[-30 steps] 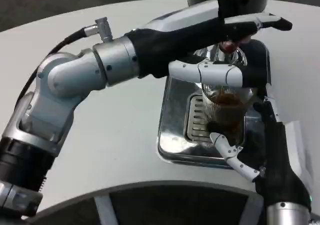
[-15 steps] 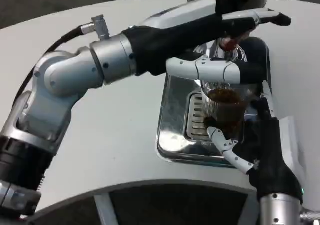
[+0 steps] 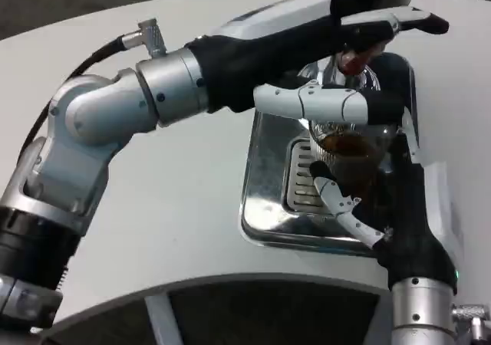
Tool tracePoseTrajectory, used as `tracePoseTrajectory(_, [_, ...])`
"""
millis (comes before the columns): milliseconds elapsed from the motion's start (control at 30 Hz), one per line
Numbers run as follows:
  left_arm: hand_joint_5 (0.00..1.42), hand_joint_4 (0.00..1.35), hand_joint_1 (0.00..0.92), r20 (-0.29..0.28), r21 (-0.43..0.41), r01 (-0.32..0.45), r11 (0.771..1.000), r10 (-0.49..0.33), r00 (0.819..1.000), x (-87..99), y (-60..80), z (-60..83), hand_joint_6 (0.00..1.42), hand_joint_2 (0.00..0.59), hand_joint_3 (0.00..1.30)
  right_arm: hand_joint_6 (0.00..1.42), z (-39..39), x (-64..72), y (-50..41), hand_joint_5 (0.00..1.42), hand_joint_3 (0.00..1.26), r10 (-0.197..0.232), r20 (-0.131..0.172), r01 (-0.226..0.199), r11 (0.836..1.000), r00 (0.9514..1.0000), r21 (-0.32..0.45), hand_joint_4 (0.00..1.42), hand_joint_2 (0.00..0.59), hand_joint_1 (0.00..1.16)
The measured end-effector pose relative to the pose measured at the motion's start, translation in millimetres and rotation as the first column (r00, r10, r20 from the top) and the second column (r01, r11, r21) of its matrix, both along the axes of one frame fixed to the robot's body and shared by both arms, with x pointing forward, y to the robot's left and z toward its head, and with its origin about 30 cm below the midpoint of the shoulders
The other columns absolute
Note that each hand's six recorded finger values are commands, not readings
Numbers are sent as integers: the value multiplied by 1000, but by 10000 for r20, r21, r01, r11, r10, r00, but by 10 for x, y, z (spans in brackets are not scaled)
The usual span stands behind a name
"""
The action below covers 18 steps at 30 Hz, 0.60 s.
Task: Grasp the cup under the faucet to collect the drink, then remove the cup.
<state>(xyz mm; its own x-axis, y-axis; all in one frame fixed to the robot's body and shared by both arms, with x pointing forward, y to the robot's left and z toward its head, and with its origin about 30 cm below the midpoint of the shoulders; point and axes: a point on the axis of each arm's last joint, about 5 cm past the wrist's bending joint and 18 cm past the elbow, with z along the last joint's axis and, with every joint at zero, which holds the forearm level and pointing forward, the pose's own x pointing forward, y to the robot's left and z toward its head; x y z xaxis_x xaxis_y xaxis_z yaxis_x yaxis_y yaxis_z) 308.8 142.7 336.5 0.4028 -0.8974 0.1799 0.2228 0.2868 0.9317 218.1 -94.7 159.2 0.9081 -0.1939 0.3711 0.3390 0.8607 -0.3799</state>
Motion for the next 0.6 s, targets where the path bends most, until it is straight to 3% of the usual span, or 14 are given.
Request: tracePoseTrajectory(600, [38, 0, 0, -2, -29, -20, 10000, 20, 10000, 1, 12, 8, 157, 114, 115, 174, 53, 107, 43, 149, 47, 130, -21, -129, 9999, 9999, 85, 67, 253, 667])
